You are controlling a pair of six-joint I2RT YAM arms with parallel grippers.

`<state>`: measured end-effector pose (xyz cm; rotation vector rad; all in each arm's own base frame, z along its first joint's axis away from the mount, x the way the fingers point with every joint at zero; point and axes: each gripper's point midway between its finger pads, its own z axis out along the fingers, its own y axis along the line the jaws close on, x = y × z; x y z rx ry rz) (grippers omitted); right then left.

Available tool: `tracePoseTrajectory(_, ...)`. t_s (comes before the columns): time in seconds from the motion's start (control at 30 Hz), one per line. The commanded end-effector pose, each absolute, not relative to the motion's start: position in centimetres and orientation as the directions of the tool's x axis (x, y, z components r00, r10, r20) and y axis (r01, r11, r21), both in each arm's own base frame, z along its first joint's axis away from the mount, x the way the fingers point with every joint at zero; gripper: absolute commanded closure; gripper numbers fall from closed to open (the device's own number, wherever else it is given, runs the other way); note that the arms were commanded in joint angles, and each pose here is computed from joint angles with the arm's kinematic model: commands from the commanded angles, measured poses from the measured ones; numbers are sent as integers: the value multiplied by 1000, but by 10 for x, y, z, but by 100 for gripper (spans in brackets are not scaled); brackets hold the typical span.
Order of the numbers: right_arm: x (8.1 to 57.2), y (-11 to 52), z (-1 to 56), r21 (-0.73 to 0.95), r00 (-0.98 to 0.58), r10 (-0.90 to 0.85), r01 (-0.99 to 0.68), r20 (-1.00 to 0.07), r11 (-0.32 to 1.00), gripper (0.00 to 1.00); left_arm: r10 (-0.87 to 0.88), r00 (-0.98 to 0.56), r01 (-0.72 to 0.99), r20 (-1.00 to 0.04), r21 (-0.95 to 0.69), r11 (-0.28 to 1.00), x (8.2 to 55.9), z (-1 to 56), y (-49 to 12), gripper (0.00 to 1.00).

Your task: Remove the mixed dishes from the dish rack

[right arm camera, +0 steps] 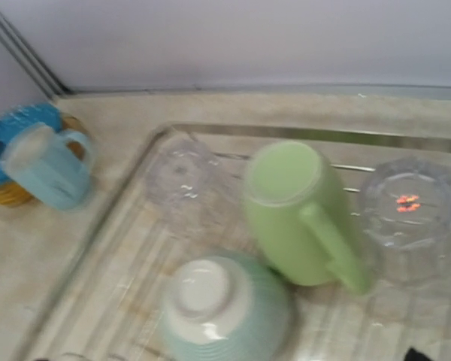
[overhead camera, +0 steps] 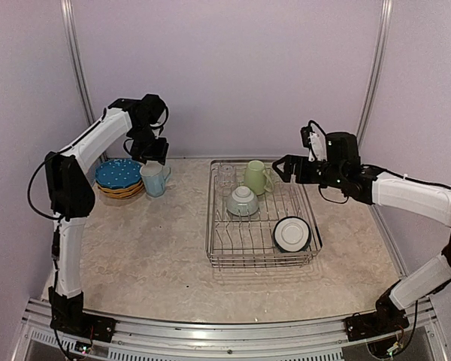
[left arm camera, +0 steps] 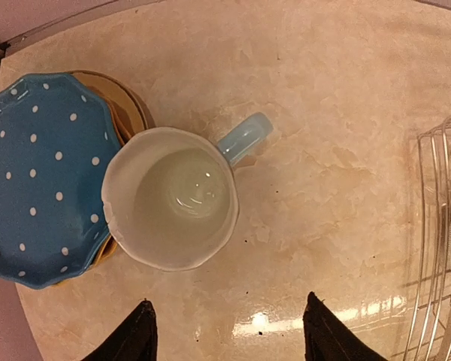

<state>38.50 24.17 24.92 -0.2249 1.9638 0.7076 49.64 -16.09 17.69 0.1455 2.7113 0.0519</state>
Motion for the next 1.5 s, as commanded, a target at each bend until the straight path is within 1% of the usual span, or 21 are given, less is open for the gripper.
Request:
tracePoseTrajectory(0.0, 409, 229, 221, 200, -525, -37, -388, -850, 900, 0, 96, -849, 112, -519, -1, 994, 479, 232, -171, 32)
tracePoseTrajectory(0.1, 426, 226, 213, 110, -533, -111, -366, -839, 924, 0, 64, -834, 125, -548, -75, 989, 463, 249, -177, 27)
tracePoseTrajectory(0.17, 435, 229, 208, 79, -540, -144, -370, -829, 926, 0, 41, -830, 138, -556, -134, 981, 452, 250, -181, 25)
tracePoseTrajectory(0.2, 440, 232, 206, 67, -539, -163, -381, -826, 922, 0, 26, -816, 149, -578, -166, 975, 443, 261, -183, 23)
tracePoseTrajectory(0.23, 444, 235, 203, 55, -541, -180, -389, -822, 919, 0, 18, -818, 167, -575, -207, 964, 436, 259, -188, 21)
tracePoseTrajectory(0.3, 452, 240, 196, 29, -549, -218, -405, -807, 914, 0, 1, -792, 211, -611, -272, 939, 420, 273, -195, 19)
tracePoseTrajectory(0.33, 456, 242, 193, 15, -551, -238, -414, -800, 910, 0, -2, -792, 226, -610, -296, 928, 414, 271, -199, 17)
tracePoseTrajectory(0.43, 467, 248, 184, -26, -549, -293, -441, -783, 897, 0, -21, -778, 254, -627, -345, 904, 393, 275, -204, 15)
tracePoseTrajectory(0.57, 482, 260, 179, -56, -543, -345, -478, -766, 877, 1, -78, -780, 244, -621, -417, 876, 376, 270, -212, 15)
tracePoseTrajectory(0.67, 493, 266, 172, -85, -541, -375, -485, -753, 871, 1, -105, -767, 270, -633, -468, 841, 365, 268, -228, 15)
tracePoseTrajectory(0.83, 511, 277, 159, -96, -553, -389, -484, -737, 870, 2, -125, -767, 294, -630, -518, 804, 352, 265, -247, 13)
tracePoseTrajectory(1.0, 522, 293, 149, -125, -530, -442, -529, -724, 840, 4, -123, -758, 319, -640, -528, 787, 345, 266, -257, 13)
tracePoseTrajectory(1.13, 529, 302, 140, -135, -530, -459, -538, -713, 832, 9, -123, -764, 313, -633, -530, 788, 343, 263, -259, 13)
tracePoseTrajectory(1.27, 533, 309, 132, -133, -529, -470, -554, -706, 822, 12, -120, -763, 324, -635, -537, 779, 342, 263, -263, 13)
tracePoseTrajectory(1.47, 532, 319, 119, -98, -541, -466, -574, -701, 813, 12, -116, -761, 328, -638, -533, 780, 342, 264, -265, 13)
